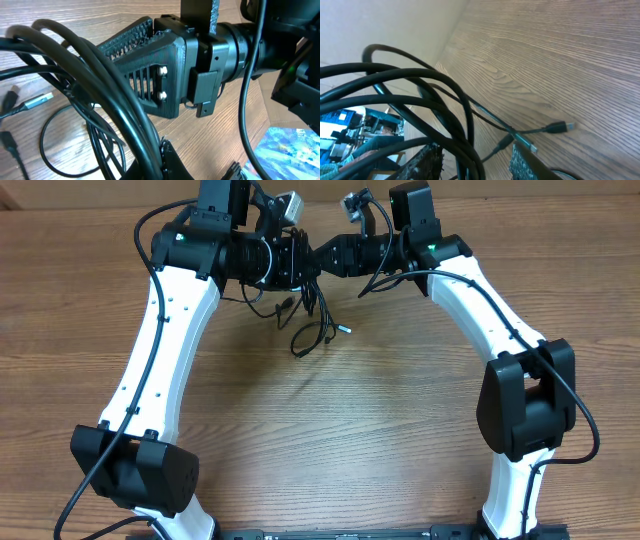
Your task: Untangle cables
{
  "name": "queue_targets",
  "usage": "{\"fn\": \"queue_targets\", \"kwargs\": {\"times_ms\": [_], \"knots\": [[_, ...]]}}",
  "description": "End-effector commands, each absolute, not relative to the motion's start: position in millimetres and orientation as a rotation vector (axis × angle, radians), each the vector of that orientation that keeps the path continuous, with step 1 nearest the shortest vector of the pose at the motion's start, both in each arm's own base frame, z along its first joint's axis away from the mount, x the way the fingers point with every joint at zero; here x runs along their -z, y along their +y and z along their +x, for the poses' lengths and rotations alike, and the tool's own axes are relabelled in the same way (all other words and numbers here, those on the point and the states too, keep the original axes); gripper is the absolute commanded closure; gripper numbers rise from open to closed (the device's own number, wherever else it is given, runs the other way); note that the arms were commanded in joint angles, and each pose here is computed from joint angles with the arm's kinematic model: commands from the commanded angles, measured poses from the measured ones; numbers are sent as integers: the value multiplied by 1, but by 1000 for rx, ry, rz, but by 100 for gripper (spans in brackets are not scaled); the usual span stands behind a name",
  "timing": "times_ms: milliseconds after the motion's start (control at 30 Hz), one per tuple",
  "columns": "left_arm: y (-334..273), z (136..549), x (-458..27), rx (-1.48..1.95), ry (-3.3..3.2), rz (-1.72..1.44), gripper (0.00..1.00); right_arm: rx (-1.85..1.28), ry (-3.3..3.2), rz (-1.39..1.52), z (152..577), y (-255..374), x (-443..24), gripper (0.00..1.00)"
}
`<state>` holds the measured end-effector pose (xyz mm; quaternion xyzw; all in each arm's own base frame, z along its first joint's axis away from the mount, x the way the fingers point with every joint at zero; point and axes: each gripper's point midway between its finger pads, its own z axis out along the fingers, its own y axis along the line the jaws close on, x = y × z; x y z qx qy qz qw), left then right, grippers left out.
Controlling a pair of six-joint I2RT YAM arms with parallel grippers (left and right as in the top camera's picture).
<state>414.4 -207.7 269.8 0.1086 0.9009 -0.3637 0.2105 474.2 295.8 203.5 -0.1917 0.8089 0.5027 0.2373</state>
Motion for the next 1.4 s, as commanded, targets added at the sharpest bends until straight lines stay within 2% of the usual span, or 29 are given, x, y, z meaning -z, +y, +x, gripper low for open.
{"fn": "queue_targets", "kwargs": {"times_ms": [0, 100, 333, 533, 700, 900, 1233, 1367], "knots": [[-215, 412, -270, 1058, 2505, 306, 96, -1406, 2116, -594, 468, 301, -241, 57], [-215, 411, -269, 1067, 2510, 306, 96, -1438, 2062, -634, 466, 305, -250, 57], [-226, 397, -277, 1202, 2498, 349, 96, -1089, 2170, -416, 509, 279, -223, 57], [-239, 383, -294, 1383, 2428, 442, 96, -894, 2219, -299, 528, 258, -207, 57], [-236, 383, -295, 1400, 2417, 446, 96, -517, 2367, -87, 540, 201, -170, 57], [-224, 391, -296, 1376, 2398, 432, 96, -131, 2503, 110, 532, 118, -139, 55], [-174, 415, -294, 1309, 2393, 276, 96, 7, 2589, 352, 521, 13, -123, 52], [-150, 422, -287, 1250, 2426, 185, 96, -60, 2620, 405, 515, -4, -119, 51]]}}
